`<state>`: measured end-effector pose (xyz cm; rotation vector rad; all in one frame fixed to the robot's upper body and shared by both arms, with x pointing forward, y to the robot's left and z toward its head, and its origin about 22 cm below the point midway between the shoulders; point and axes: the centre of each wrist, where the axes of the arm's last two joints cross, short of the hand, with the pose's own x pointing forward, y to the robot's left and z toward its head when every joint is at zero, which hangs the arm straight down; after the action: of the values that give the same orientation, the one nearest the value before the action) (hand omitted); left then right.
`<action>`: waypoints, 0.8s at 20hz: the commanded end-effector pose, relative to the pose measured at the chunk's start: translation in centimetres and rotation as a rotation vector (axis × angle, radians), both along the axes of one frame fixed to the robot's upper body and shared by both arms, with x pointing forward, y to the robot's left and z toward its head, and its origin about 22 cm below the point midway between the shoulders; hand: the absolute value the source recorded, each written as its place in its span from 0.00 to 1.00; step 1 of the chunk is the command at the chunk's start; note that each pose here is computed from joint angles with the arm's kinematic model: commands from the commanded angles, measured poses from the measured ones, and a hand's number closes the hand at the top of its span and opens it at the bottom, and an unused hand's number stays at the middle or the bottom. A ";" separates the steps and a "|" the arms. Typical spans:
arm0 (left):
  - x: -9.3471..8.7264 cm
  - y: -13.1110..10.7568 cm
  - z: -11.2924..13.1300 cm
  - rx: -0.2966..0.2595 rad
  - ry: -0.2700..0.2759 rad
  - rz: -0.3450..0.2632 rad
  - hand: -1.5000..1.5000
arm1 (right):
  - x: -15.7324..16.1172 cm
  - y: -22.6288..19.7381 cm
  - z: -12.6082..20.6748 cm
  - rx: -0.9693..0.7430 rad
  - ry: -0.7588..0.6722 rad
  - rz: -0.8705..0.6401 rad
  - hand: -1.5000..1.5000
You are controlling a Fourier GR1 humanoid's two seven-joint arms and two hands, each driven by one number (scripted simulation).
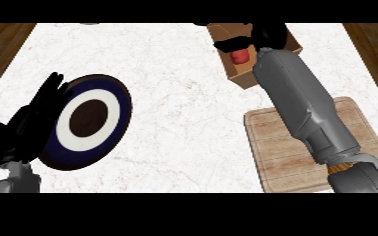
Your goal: Pick the bell pepper from the cutting board and place it in the cardboard box
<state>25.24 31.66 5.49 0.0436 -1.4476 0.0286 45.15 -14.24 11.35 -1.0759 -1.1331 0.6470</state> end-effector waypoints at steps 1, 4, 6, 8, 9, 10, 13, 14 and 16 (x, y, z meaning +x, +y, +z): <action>0.2 0.0 -0.1 -0.006 -0.010 -0.003 0.50 | -0.3 -0.3 -1.3 0.068 -0.082 0.036 0.00; -1.0 -0.4 -0.8 -0.009 -0.001 0.013 0.50 | -0.2 -1.4 0.7 0.218 -0.313 -0.042 0.00; -0.8 -0.3 -0.6 -0.011 -0.001 0.003 0.50 | -0.5 -2.9 -0.2 0.300 -0.398 -0.118 0.00; -0.4 0.4 -0.9 -0.008 0.004 0.025 0.50 | -0.5 -2.3 1.7 0.392 -0.462 -0.130 0.00; -1.4 1.4 -0.7 -0.006 0.018 0.026 0.50 | -1.1 -3.2 0.6 0.429 -0.499 -0.156 0.00; -0.6 0.1 0.0 -0.015 0.003 0.023 0.50 | -1.5 -4.9 0.0 0.456 -0.511 -0.151 0.00; -0.7 -0.5 -0.3 0.003 0.001 0.021 0.50 | -2.0 -6.1 2.0 0.515 -0.531 -0.155 0.00; -0.9 -0.2 0.2 -0.002 0.002 0.048 0.50 | -2.5 -7.3 2.0 0.519 -0.542 -0.174 0.00; -1.1 1.9 -0.4 0.006 0.004 0.042 0.50 | -4.1 -9.4 1.2 0.519 -0.541 -0.182 0.00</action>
<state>24.31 32.11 4.90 0.0651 -1.4424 0.0559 42.95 -20.31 12.81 -0.9089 -1.5201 -0.0407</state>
